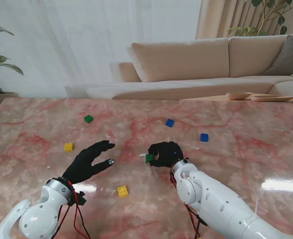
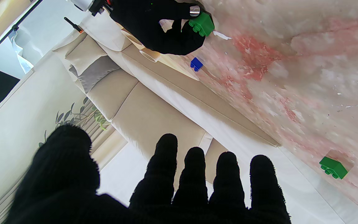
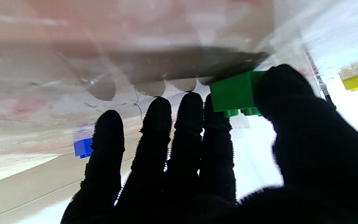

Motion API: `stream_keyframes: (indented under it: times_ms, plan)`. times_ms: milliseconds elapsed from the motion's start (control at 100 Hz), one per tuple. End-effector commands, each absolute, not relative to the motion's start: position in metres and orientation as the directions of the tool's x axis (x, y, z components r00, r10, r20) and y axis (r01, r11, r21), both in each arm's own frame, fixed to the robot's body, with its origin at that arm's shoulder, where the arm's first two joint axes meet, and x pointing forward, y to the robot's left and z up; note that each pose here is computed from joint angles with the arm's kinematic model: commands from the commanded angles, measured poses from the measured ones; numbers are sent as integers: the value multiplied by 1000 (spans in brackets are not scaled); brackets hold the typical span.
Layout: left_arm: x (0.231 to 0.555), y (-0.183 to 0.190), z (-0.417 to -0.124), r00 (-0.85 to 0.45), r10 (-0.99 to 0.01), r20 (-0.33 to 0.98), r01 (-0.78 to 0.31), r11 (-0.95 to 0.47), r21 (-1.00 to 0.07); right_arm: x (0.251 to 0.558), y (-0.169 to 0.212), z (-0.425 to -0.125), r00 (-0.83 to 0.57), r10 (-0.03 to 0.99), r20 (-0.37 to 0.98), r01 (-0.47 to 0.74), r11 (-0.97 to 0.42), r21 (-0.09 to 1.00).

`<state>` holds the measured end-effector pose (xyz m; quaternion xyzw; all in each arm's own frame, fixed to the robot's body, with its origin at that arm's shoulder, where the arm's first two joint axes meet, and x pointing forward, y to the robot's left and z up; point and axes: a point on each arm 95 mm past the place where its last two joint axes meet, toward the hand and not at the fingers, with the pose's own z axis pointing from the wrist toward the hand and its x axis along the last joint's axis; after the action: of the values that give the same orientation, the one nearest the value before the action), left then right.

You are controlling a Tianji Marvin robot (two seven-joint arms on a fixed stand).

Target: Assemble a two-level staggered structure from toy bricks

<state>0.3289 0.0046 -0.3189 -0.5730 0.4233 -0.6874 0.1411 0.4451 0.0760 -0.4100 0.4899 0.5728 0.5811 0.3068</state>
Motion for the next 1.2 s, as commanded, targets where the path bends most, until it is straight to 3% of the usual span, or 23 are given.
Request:
stream_keyframes:
  times_ms: [0, 430, 710, 940, 1190]
  plan:
    - [327, 5, -321, -298, -684, 666, -296, -597, -745, 439, 74, -420, -319, 925, 209, 247, -131, 960]
    - [327, 5, -322, -298, -686, 664, -295, -595, -747, 433, 70, -420, -332, 924, 191, 263, -104, 959]
    - [329, 4, -321, -302, -685, 663, -293, -595, -748, 421, 73, -393, -358, 914, 188, 183, -128, 975]
    - [329, 3, -321, -305, -683, 663, -294, -595, -748, 399, 84, -371, -447, 873, 196, 124, -157, 980]
    - [330, 2, -321, -312, -681, 662, -294, -593, -749, 374, 108, -373, -554, 801, 228, 145, -177, 974]
